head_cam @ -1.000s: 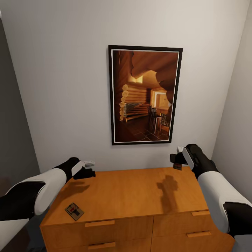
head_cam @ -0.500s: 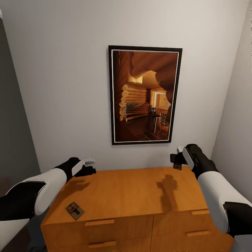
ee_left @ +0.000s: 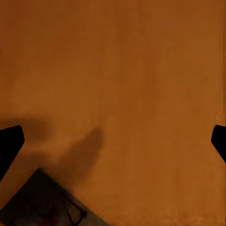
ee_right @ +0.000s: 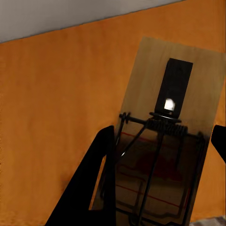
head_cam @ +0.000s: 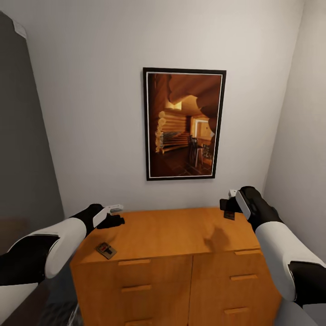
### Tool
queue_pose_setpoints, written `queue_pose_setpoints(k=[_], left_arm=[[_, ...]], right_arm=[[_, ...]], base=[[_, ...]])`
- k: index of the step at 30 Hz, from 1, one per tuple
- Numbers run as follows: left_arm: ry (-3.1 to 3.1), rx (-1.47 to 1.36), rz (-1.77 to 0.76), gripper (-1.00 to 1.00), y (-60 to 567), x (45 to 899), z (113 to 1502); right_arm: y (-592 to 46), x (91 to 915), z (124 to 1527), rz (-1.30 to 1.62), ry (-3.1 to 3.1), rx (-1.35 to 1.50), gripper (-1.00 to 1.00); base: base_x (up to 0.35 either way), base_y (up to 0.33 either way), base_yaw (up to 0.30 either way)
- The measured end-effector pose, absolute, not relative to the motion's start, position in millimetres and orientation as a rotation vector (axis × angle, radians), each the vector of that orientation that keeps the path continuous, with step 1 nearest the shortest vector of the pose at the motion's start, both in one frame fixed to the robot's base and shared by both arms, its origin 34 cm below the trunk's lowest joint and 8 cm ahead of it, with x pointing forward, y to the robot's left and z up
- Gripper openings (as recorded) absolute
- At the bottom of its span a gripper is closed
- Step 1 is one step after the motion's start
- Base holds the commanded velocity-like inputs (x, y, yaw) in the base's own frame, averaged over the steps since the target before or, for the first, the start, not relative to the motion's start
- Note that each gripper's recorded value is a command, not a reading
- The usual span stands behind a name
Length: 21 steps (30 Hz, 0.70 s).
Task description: Take the four mousetraps from the cabinet in the bathroom and place them on the bathroom floor. Make sure all four end up on the same floor surface, and ensure that at least two of them are either under or directly next to the same bathroom sink.
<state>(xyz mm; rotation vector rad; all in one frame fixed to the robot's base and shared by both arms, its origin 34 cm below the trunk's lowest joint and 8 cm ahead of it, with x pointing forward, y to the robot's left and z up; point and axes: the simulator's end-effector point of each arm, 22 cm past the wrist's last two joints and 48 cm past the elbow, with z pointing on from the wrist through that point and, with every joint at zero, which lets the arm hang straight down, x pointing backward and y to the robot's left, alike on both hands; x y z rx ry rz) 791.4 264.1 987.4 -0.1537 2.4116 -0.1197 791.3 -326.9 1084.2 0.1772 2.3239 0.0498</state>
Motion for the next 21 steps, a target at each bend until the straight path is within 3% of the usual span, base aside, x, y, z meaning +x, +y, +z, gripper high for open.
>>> queue_pose_setpoints(k=[7,16,21], left_arm=[[2.409,-0.155,-0.125,1.0,263.6,791.4,988.1],[2.404,-0.151,-0.124,1.0,263.2,792.2,989.0],[2.402,-0.151,-0.119,1.0,263.8,792.5,989.3]], right_arm=[[-327.1,791.0,1085.1,0.046,2.323,0.177,-1.0],[-323.9,791.4,1085.0,0.051,2.322,0.176,-1.0],[-323.2,791.4,1084.8,0.052,2.322,0.175,-1.0]], base=[[-0.145,0.0,0.014],[-0.015,0.0,0.197],[-0.001,0.0,0.073]])
